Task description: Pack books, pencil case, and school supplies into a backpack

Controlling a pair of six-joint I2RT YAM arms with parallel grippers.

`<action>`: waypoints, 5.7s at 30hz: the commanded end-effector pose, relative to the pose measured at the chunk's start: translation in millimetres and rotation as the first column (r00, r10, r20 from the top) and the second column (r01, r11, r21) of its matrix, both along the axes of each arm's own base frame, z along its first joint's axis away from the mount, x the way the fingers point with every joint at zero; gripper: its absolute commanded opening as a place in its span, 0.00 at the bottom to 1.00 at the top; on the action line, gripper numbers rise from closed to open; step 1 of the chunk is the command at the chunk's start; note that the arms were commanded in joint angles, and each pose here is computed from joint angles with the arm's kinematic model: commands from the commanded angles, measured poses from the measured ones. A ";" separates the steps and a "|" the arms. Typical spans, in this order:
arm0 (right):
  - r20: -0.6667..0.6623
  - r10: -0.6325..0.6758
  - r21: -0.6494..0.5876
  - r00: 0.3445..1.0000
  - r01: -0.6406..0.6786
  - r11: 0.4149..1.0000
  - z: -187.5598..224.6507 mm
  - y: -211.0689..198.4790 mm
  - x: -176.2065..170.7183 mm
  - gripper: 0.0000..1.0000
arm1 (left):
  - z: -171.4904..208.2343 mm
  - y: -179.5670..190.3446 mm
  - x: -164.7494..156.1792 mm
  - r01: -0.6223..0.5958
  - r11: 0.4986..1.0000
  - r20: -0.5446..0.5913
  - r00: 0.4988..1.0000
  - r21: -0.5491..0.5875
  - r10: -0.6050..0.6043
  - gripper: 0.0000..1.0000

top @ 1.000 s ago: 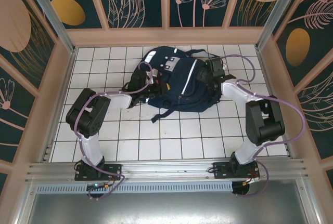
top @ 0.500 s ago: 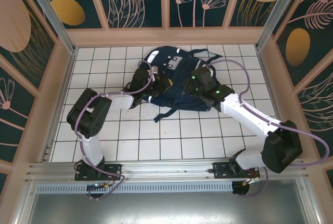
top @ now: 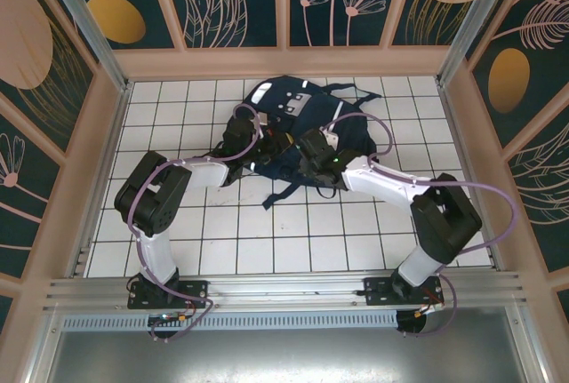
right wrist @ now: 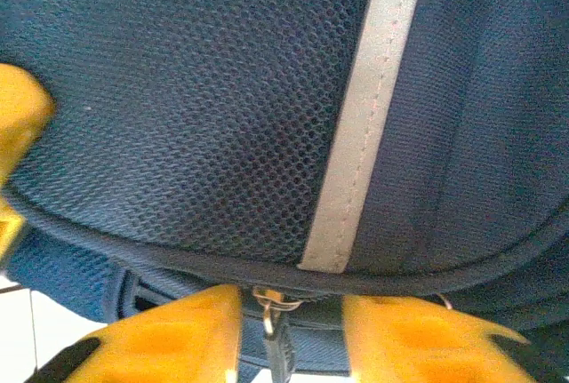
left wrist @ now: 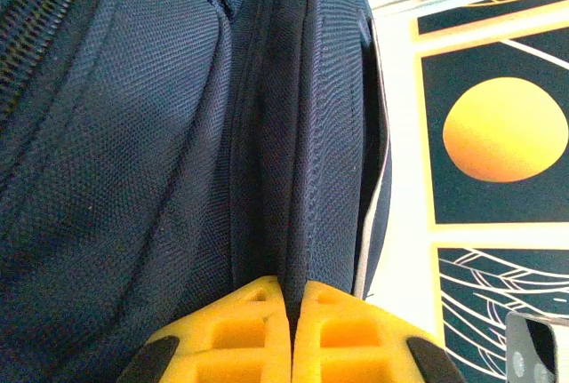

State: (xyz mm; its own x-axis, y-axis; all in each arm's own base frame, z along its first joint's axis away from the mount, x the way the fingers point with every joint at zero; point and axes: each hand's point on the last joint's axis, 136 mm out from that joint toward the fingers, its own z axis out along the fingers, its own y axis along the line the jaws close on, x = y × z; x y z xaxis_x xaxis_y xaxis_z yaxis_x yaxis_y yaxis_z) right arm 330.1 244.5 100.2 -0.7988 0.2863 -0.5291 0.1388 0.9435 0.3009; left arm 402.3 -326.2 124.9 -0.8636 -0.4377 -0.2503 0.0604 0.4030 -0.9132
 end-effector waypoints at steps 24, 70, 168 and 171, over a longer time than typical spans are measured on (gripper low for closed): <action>-0.077 0.148 -0.230 0.986 -0.162 0.959 12.2 -103.8 -2.6 0.00 | 62.1 26.1 32.6 0.007 1.000 0.229 0.973 0.029 -0.013 0.00; 0.329 0.735 0.168 0.593 -0.802 0.573 58.2 172.9 -7.1 0.00 | 46.3 112.9 6.3 -0.165 0.913 0.190 0.977 0.374 0.099 0.96; -0.046 0.575 0.102 0.817 -0.569 0.816 2.6 132.3 -8.0 0.35 | -58.0 117.6 -50.2 -0.170 0.971 -0.072 0.980 0.166 0.184 0.31; -0.074 0.548 0.054 0.833 -0.545 0.837 -7.9 129.1 -1.3 0.35 | -63.2 115.3 -51.6 -0.160 0.975 -0.086 0.981 0.153 0.175 0.29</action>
State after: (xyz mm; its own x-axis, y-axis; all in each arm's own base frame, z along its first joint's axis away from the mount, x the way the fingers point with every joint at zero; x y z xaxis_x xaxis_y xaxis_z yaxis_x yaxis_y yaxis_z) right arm 322.5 378.3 107.2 -0.8548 -0.2093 -0.4749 -0.4177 0.8206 0.3902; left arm 356.6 -205.5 68.3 -0.7856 -0.5604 -0.2621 -0.1120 0.5455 -0.8306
